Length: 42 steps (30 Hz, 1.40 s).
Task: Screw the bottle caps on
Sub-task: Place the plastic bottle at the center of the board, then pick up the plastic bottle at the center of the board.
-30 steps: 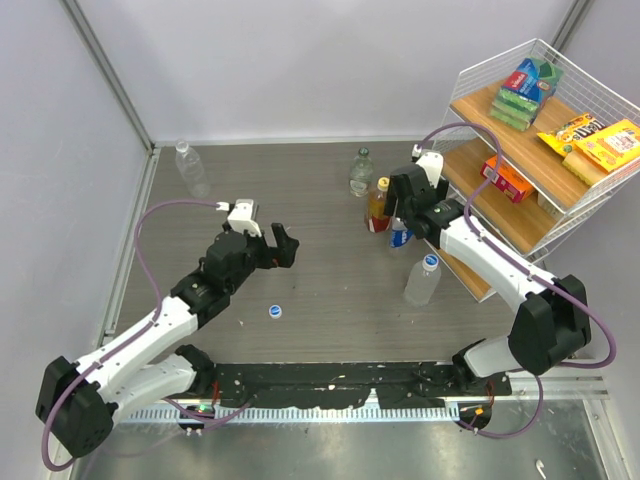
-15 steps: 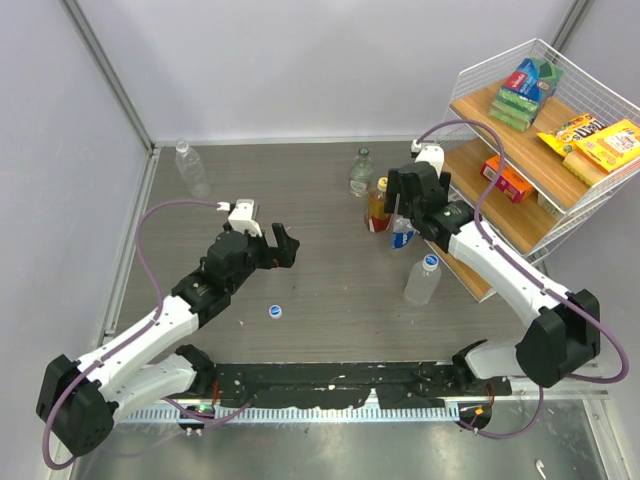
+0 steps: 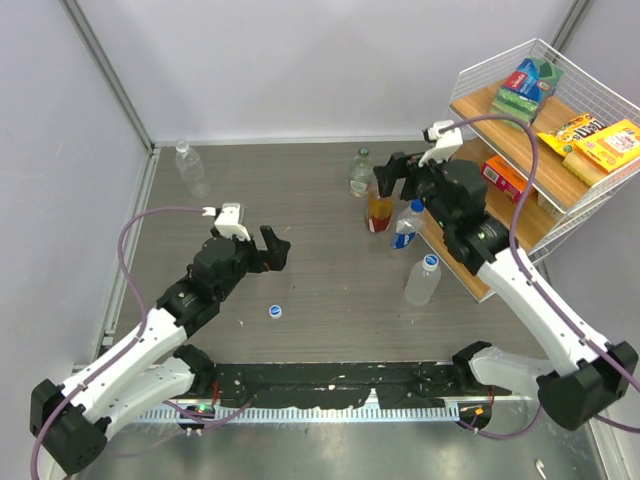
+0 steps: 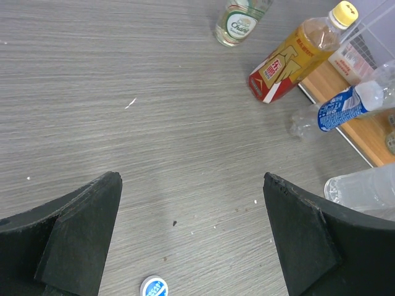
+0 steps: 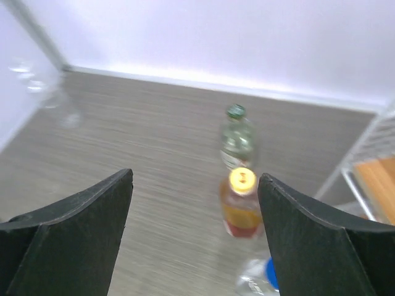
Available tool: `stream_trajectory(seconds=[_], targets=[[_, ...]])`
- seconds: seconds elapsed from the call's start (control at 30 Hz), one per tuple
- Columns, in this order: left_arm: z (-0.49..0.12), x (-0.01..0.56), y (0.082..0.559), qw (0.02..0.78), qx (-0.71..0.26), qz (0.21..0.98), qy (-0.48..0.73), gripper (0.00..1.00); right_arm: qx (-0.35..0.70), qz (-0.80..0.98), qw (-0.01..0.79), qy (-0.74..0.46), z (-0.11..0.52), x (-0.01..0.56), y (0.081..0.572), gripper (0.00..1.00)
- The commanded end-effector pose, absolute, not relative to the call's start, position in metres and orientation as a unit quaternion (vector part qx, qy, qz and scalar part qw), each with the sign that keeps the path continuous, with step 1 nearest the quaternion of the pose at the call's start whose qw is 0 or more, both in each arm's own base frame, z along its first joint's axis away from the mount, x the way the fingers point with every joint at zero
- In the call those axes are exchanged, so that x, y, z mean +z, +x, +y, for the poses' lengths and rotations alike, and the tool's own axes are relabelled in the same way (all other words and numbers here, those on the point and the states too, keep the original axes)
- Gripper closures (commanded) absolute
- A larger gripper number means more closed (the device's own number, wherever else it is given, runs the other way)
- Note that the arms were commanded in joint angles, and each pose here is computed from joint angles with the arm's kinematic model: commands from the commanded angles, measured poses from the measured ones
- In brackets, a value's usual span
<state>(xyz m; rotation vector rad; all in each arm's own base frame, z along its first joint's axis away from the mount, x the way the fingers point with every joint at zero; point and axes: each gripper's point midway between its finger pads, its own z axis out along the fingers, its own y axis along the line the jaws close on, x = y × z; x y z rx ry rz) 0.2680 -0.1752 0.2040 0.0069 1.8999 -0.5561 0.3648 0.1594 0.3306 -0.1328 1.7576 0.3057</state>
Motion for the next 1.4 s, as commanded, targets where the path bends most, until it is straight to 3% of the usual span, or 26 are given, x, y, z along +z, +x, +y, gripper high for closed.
stream_trajectory(seconds=[0.0, 0.13, 0.3, 0.53, 0.83, 1.1, 1.37], targets=[[-0.155, 0.215, 0.267, 0.556, -0.207, 0.805, -0.017, 0.00, 0.304, 0.627, 0.698, -0.166, 0.214, 0.392, 0.326, 0.13], [-0.127, 0.216, 0.272, 0.565, -0.169, 0.805, -0.058, 0.00, 0.387, 0.615, 0.650, -0.223, 0.247, 0.395, 0.307, 0.13], [-0.086, 0.215, 0.292, 0.593, -0.132, 0.784, -0.128, 0.00, 0.450, 0.745, 0.465, -0.162, 0.291, 0.346, 0.317, 0.13], [-0.031, 0.214, 0.330, 0.611, -0.086, 0.768, -0.170, 0.00, 0.304, 0.845, 0.403, -0.176, 0.344, 0.253, 0.349, 0.13], [0.031, 0.244, 0.388, 0.696, -0.078, 0.704, -0.121, 0.00, 0.385, 0.718, 0.512, -0.271, 0.378, 0.256, 0.350, 0.13], [0.056, 0.252, 0.470, 0.743, -0.096, 0.661, -0.030, 0.00, 0.375, 0.738, 0.482, -0.288, 0.381, 0.236, 0.349, 0.13], [0.046, 0.221, 0.512, 0.717, -0.114, 0.685, 0.053, 0.00, 0.369, 0.731, 0.497, -0.288, 0.380, 0.244, 0.354, 0.13]])
